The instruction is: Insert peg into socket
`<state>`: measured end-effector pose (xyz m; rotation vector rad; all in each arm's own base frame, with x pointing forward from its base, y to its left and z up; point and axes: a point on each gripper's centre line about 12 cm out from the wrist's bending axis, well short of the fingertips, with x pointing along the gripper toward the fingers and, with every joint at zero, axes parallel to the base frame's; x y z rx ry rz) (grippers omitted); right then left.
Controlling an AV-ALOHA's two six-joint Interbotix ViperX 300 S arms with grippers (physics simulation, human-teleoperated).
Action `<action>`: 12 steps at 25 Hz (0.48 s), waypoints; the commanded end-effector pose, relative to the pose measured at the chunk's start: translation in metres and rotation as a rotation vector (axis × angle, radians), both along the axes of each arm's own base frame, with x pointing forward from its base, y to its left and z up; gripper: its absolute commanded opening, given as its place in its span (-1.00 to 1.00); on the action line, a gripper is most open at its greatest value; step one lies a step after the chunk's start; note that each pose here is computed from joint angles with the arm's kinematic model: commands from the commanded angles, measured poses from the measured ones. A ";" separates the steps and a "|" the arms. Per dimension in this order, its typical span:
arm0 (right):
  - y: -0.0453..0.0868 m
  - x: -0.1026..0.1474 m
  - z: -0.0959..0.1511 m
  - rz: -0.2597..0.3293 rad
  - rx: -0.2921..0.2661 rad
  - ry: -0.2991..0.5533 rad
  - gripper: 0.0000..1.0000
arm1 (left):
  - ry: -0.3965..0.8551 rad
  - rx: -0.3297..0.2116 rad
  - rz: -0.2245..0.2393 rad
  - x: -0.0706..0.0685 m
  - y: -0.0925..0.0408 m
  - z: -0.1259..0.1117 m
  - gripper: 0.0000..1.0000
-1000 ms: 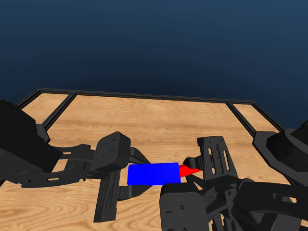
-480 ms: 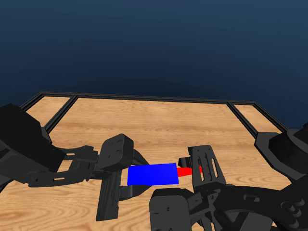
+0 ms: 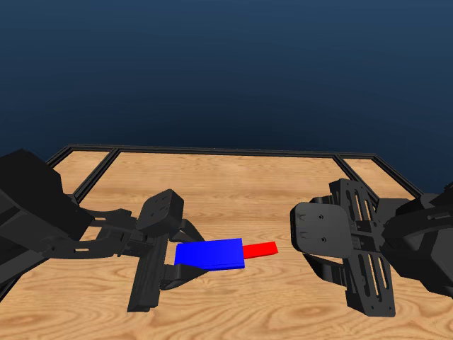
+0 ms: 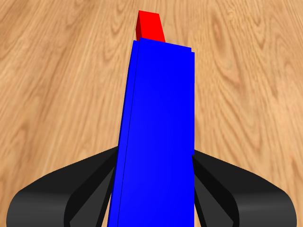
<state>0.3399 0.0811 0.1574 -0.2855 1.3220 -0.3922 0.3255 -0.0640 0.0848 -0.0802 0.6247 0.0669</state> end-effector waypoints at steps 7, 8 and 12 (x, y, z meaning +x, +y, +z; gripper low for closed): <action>-0.059 -0.003 0.051 -0.152 0.472 -0.474 -1.00 | 0.058 -0.205 -0.037 -0.016 0.009 0.063 -1.00; -0.062 -0.001 0.055 -0.168 0.499 -0.491 -1.00 | 0.059 -0.220 -0.035 -0.017 0.009 0.070 -1.00; -0.072 0.005 0.060 -0.204 0.549 -0.505 -1.00 | 0.065 -0.268 -0.002 -0.020 0.013 0.085 -1.00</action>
